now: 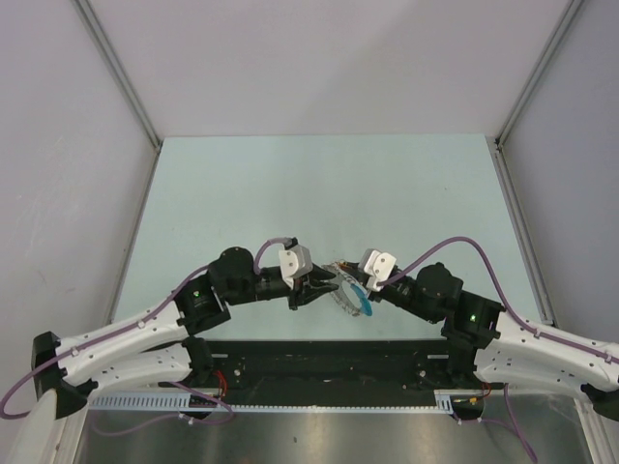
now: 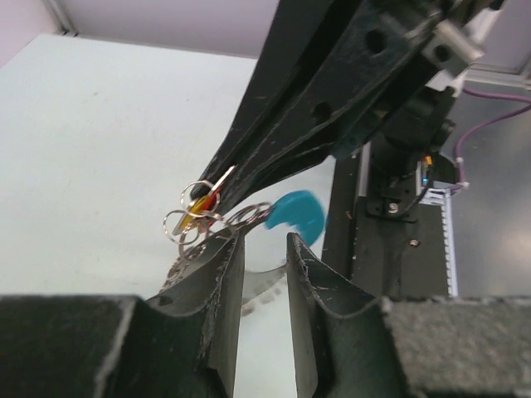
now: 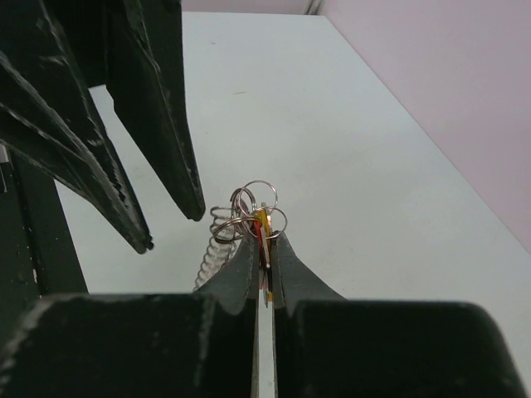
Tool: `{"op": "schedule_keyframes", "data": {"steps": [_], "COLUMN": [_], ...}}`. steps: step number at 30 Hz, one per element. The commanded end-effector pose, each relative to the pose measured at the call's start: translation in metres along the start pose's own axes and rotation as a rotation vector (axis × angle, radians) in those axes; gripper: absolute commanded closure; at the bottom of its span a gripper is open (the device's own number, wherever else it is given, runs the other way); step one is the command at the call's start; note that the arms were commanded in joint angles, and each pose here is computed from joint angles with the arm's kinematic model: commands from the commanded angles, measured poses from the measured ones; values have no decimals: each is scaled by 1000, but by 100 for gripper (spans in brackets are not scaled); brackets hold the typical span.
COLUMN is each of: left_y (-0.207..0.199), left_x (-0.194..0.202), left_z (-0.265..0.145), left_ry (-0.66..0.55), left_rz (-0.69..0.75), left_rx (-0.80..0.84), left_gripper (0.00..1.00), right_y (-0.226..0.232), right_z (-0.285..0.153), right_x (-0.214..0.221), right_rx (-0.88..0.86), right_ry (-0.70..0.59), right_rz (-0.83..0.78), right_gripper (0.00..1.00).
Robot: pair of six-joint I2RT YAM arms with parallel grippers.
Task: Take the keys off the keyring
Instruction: Pick up the key from the keyring.
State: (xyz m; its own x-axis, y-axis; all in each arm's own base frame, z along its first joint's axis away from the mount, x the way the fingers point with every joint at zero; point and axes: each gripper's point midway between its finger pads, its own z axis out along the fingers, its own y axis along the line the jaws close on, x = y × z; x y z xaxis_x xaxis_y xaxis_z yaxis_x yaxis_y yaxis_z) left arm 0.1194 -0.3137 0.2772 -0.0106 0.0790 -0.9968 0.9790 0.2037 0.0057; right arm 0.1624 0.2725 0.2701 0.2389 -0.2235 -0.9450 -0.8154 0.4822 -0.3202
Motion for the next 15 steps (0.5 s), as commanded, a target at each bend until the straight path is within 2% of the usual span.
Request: {"op": "schedule_keyframes", "data": {"steps": [1,15], "left_y": [16,26], "left_x": [-5,5], "left_z": [6,19], "left_ry": [-42,-21], "left_rz": [-13,-3], "left_rx": [-99,-165], "left_gripper": [68,67], "right_y": [-17,-23], "right_z": [0,2], "right_x": [-38,-36], "right_rx": [65,88], "right_ry": [-113,-110], "right_rz": [45,72], "right_gripper": [100,100]}}
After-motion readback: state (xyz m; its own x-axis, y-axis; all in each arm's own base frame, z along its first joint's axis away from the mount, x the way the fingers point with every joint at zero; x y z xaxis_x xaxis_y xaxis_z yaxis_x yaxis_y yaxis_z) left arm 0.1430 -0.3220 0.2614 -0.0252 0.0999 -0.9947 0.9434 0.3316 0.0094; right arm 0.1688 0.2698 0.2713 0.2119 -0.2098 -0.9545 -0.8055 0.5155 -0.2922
